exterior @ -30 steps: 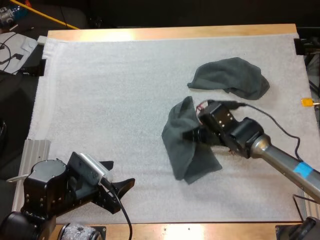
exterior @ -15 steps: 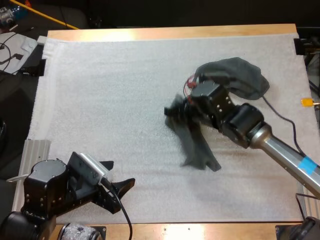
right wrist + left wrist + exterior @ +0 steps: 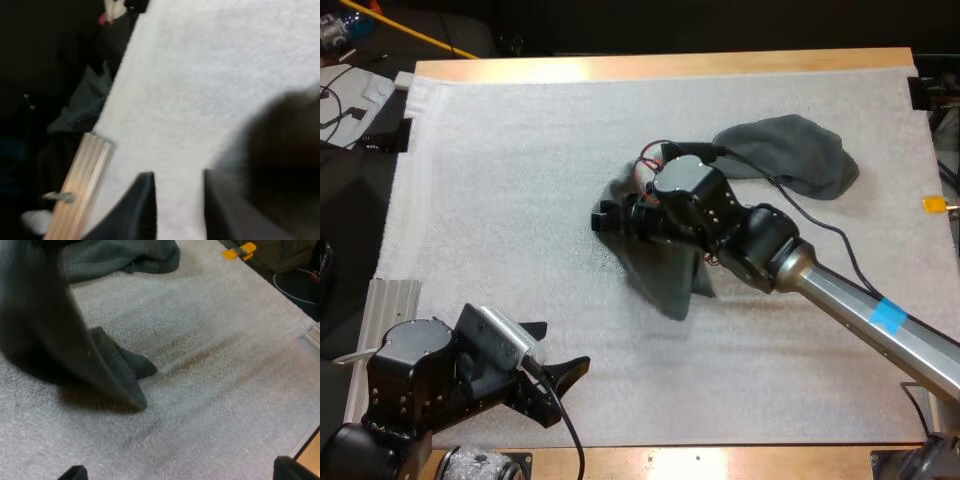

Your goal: Pick towel from pile, fold and stack

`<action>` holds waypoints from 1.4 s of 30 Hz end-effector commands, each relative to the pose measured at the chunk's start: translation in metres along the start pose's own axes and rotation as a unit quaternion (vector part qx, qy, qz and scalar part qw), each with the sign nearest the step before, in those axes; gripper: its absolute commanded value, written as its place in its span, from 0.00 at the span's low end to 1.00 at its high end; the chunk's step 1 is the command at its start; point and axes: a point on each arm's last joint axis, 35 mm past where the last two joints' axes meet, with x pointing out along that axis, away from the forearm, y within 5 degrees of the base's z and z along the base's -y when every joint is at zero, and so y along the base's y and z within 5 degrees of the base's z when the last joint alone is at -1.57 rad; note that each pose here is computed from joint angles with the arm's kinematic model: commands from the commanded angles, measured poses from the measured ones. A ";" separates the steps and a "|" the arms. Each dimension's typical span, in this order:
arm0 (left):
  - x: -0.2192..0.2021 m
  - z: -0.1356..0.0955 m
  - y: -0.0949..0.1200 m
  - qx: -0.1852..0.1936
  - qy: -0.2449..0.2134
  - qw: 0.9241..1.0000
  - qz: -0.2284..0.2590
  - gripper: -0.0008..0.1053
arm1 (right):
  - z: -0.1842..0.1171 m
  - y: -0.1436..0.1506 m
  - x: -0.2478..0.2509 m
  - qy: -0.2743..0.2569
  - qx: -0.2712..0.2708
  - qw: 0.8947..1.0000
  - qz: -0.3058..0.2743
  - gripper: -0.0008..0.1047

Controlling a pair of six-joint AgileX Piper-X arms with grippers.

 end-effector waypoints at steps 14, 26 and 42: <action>-0.001 0.001 -0.002 0.004 -0.001 1.000 -0.007 0.66 | -0.014 -0.003 -0.020 0.125 -0.077 0.989 -0.016 0.59; -0.002 0.002 -0.001 0.014 -0.006 1.000 0.003 0.66 | -0.051 -0.032 -0.012 0.233 -0.051 0.968 -0.076 0.54; -0.001 -0.004 0.002 0.000 0.017 0.999 0.041 0.66 | -0.127 -0.057 0.002 0.269 0.052 0.957 -0.101 0.54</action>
